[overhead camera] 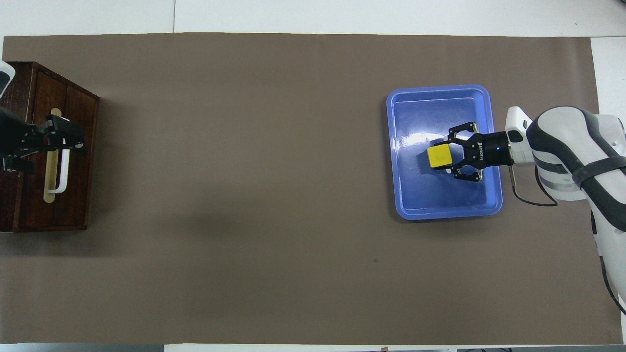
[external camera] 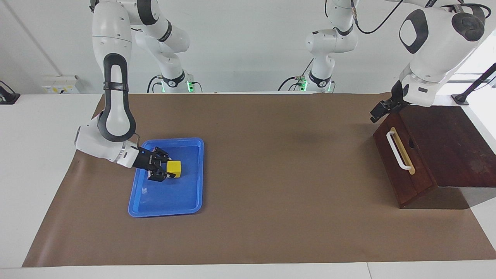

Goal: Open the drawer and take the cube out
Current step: 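Lower the cube into the tray and open the right gripper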

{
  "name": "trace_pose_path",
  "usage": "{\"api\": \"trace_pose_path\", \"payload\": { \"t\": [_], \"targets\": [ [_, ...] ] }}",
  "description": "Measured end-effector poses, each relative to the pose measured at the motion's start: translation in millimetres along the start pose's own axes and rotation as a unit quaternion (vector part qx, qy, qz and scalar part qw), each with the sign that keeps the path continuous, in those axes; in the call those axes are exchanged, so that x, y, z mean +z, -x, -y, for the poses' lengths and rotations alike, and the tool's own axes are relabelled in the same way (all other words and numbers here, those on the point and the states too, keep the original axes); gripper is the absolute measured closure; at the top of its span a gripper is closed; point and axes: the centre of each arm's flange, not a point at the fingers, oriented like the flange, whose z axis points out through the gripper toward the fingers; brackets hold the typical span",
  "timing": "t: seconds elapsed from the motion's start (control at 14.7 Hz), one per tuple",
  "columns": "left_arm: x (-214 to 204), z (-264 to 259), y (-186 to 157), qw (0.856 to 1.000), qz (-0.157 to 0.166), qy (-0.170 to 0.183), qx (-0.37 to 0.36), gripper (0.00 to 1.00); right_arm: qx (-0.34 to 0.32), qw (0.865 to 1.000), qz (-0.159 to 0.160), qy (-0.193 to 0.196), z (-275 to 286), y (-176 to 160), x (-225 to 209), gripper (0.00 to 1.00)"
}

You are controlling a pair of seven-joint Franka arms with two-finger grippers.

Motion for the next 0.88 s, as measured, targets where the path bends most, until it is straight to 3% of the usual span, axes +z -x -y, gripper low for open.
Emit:
{"api": "trace_pose_path", "payload": {
  "t": [0.27,0.34,0.54,0.88],
  "targets": [
    [1,-11,3,0.997,0.007,0.000,0.072,0.00,0.002,1.000,0.000,0.003,6,5,-6,0.42],
    [0,-12,4,0.997,0.007,0.000,0.077,0.00,0.003,1.000,0.000,0.003,7,5,-5,0.37],
    [-8,-12,7,0.997,0.002,0.001,0.083,0.00,0.003,1.000,0.000,0.001,9,6,-4,0.00],
    [-18,-15,17,0.995,0.003,0.000,0.099,0.00,0.000,1.000,-0.008,0.000,3,-2,-8,0.00]
  ]
}}
